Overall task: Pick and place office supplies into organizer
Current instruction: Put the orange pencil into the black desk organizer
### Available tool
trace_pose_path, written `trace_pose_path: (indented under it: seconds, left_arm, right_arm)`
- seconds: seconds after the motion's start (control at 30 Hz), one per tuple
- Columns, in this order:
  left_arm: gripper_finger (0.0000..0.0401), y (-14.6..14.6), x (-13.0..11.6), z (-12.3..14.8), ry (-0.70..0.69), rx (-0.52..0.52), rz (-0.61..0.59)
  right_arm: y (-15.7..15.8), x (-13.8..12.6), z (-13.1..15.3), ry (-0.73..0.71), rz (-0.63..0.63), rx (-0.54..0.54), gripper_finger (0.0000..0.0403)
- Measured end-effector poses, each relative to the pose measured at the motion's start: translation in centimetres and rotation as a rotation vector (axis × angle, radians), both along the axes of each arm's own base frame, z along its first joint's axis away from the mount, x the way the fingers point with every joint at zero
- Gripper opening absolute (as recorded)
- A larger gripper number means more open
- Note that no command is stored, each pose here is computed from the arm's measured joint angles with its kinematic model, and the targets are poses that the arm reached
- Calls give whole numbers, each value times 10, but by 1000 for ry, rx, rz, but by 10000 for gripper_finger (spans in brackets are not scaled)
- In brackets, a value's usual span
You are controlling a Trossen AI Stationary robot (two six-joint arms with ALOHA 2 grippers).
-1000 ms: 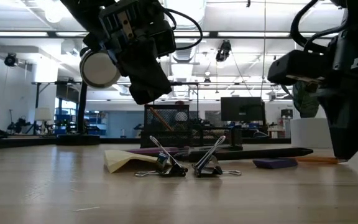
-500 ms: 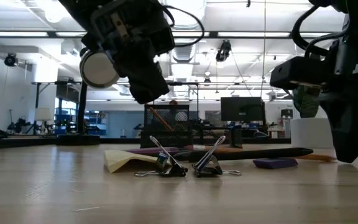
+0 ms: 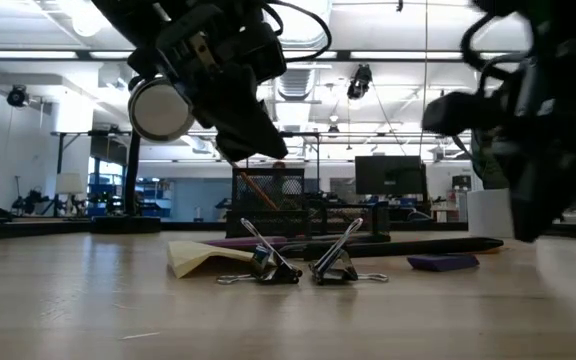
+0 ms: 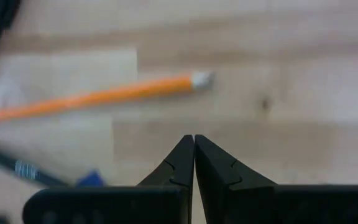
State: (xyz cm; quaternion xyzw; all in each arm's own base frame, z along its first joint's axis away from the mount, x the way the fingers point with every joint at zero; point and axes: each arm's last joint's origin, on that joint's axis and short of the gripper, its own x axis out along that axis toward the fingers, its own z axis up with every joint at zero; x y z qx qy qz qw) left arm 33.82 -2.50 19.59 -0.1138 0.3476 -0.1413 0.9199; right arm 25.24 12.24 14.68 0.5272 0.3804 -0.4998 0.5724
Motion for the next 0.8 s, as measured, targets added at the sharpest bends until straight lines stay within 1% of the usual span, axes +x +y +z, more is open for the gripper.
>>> trace_pose_path:
  seconds: [0.13, 0.3, 0.4, 0.53, 0.8]
  left_arm:
    - [39, 0, 0, -1, 3, -1, 0]
    - [39, 0, 0, -1, 6, -8, 6]
    - [39, 0, -1, -1, 20, -35, 28]
    - [39, 0, -1, -2, 26, -38, 30]
    - [39, 0, -1, -2, 25, -37, 32]
  right_arm:
    - [-18, 8, 2, 13, 50, -20, 9]
    - [-33, 13, 2, 46, 104, -2, 9]
    - [-34, 11, 3, 75, 116, 19, 9]
    - [-33, 8, 0, 98, 131, 46, 9]
    - [-36, 7, -2, 105, 137, 36, 9]
